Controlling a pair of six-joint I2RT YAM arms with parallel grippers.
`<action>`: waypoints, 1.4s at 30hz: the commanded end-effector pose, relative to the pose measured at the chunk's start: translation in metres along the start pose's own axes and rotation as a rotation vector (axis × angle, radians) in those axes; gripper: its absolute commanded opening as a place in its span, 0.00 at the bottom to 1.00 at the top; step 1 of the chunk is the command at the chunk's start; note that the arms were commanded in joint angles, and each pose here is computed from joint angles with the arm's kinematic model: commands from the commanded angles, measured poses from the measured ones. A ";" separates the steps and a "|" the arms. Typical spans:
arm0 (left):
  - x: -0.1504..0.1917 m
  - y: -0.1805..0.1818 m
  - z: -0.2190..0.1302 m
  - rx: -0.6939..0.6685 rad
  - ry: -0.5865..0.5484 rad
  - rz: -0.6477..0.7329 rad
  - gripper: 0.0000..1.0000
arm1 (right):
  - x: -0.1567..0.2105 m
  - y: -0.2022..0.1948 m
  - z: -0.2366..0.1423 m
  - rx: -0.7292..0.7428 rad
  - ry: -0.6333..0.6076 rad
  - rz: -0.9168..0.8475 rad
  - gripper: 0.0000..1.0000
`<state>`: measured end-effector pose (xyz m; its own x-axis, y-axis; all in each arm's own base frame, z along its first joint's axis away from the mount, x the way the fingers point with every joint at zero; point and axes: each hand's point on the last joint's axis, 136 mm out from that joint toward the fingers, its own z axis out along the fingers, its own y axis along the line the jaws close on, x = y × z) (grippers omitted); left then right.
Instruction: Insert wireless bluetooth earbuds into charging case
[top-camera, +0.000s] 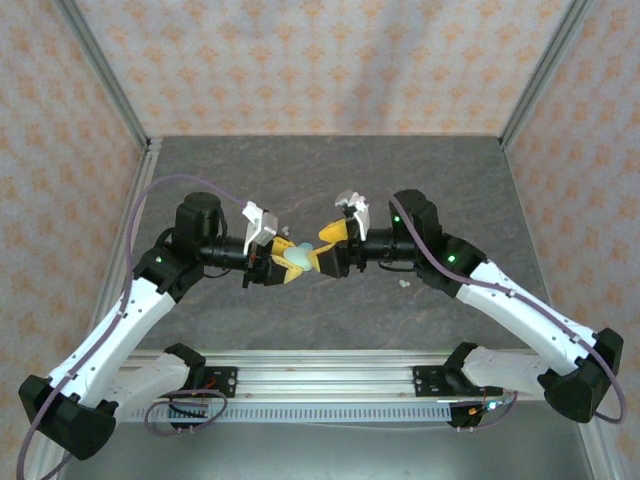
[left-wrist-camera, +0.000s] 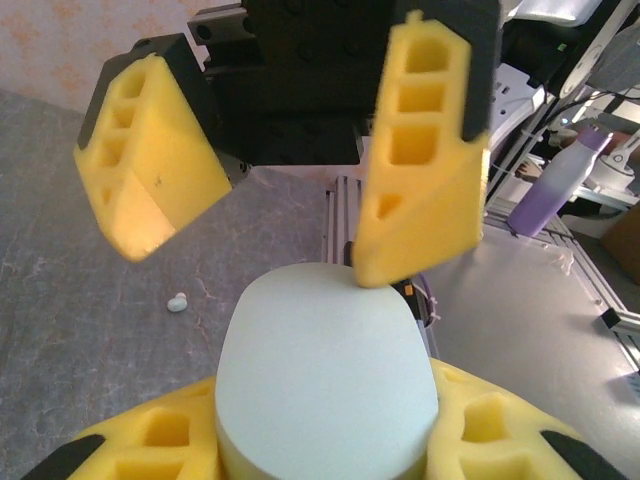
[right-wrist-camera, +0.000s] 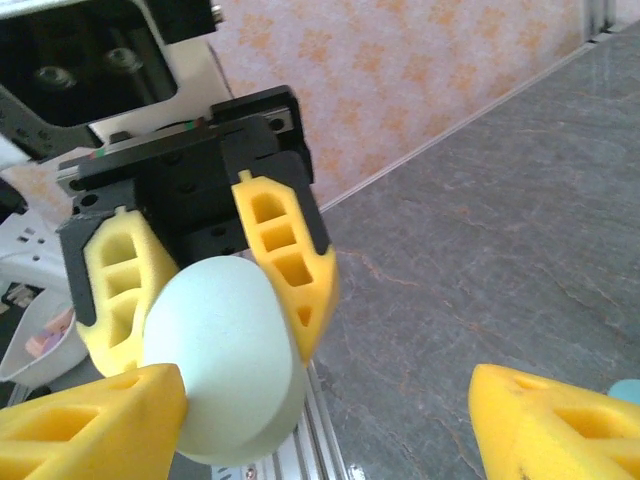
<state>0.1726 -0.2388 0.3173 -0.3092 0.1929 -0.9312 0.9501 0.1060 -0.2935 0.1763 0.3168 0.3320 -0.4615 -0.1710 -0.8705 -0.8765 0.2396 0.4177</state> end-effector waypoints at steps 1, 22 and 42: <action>-0.015 -0.006 -0.002 0.022 -0.020 0.050 0.08 | -0.004 0.015 0.000 -0.038 0.009 -0.070 0.77; -0.018 -0.013 -0.003 0.053 -0.014 0.061 0.08 | -0.014 0.008 0.011 -0.002 0.002 -0.079 0.33; -0.014 -0.018 -0.004 0.069 -0.004 0.075 0.07 | -0.039 -0.028 0.001 0.096 -0.134 0.138 0.33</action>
<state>0.1846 -0.2366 0.3193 -0.2872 0.2092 -0.9347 0.9546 0.1431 -0.2612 0.1777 0.3256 0.3428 -0.5807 -0.1385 -0.8023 -0.8073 0.2252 0.5454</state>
